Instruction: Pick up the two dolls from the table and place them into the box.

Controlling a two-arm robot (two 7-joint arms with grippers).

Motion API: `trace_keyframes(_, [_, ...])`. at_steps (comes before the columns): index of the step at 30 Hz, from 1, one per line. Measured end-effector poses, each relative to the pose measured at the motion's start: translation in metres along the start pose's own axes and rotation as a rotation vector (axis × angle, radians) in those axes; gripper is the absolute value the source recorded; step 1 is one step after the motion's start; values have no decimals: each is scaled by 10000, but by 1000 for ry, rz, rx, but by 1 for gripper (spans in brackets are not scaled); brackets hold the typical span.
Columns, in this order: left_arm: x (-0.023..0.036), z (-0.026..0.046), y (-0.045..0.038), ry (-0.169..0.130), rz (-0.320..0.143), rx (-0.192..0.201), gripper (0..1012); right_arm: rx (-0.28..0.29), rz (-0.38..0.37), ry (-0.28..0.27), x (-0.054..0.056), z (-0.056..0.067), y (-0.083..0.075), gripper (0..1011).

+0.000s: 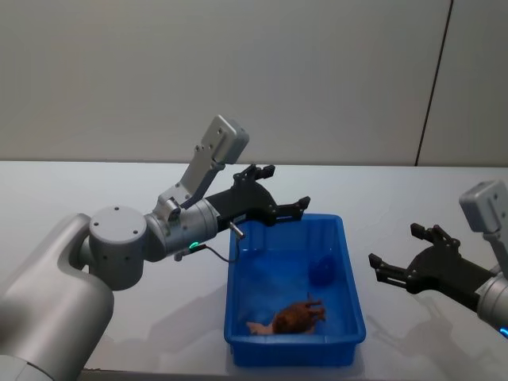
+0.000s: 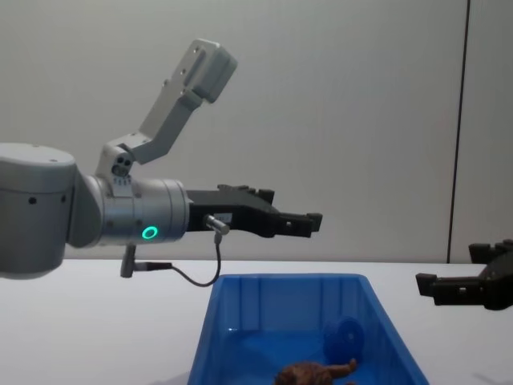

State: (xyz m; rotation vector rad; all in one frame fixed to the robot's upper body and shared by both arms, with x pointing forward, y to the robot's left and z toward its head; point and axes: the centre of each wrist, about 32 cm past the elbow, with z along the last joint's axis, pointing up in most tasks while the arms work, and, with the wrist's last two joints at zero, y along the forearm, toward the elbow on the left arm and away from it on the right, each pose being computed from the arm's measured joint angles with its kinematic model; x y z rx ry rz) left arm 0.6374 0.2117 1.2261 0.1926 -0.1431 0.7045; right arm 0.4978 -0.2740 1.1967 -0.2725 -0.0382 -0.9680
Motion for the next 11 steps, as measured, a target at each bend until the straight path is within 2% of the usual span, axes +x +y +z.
trace_keyframes(11, [-15, 49, -46, -15, -5, -26, 1001, 0, 0, 0, 0, 0, 0, 1001])
